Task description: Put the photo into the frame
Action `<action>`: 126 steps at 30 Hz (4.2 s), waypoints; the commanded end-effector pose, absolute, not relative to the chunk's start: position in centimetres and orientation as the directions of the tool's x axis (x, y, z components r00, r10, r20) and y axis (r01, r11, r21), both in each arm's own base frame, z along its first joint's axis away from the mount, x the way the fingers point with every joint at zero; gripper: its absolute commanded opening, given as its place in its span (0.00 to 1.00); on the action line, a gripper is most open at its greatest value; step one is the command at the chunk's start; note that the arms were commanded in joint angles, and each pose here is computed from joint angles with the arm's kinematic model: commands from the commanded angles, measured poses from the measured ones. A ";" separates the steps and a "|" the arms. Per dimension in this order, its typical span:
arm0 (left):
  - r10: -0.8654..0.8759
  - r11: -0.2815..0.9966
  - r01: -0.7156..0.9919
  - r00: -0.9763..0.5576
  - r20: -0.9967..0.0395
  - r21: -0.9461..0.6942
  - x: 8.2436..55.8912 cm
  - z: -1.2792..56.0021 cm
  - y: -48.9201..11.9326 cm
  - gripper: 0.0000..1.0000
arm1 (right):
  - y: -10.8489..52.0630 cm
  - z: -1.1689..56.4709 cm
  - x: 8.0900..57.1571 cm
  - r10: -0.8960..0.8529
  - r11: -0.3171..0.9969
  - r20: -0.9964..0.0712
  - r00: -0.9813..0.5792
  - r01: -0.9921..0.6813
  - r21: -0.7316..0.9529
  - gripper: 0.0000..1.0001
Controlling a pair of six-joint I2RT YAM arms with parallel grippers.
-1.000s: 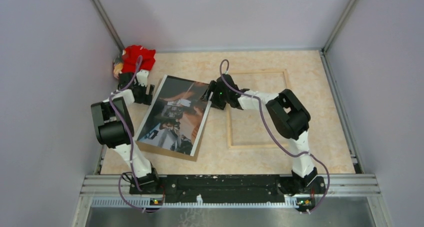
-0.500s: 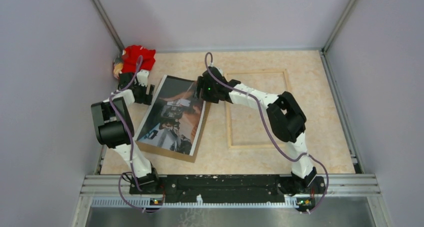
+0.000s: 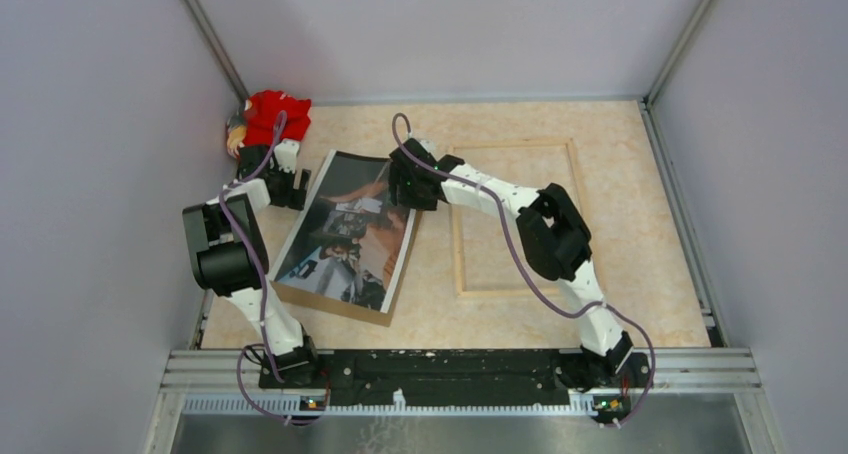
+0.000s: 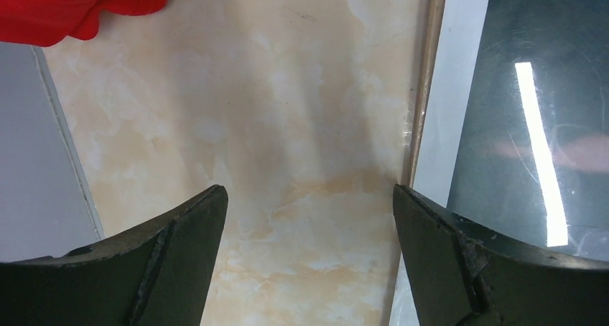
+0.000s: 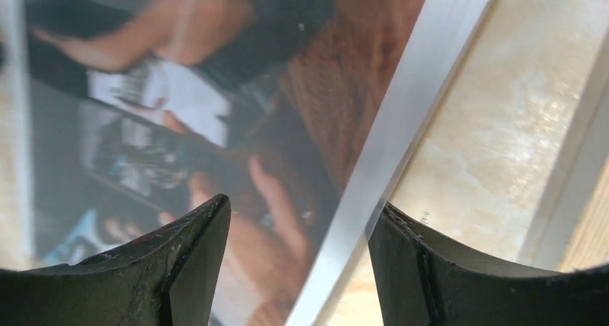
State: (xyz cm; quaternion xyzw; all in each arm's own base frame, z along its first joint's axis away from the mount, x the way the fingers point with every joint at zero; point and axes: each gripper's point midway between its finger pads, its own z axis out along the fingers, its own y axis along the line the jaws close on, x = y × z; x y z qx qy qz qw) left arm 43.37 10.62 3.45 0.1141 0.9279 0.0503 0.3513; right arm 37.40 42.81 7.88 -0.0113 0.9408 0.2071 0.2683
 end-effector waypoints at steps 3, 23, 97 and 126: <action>0.245 0.967 0.242 -0.786 -0.568 0.081 40.6 0.9 8.1 0.92 | 41.3 6.5 36.7 0.019 0.956 -0.508 -0.861 -0.133 0.262 0.68; 0.243 0.967 0.241 -0.791 -0.561 0.080 40.7 0.5 8.1 0.92 | 42.5 8.6 36.2 0.003 0.945 -0.526 -0.850 -0.169 0.279 0.67; 0.411 0.727 0.671 -0.598 -0.688 -0.149 40.5 12.9 -15.7 0.99 | 13.3 34.7 32.2 0.413 0.774 -0.607 -0.679 -0.089 0.627 0.00; 0.841 0.535 0.652 -0.354 -0.409 0.537 41.1 1.8 -17.7 0.99 | 8.7 35.0 25.9 0.443 0.845 -0.674 -0.592 0.023 0.535 0.00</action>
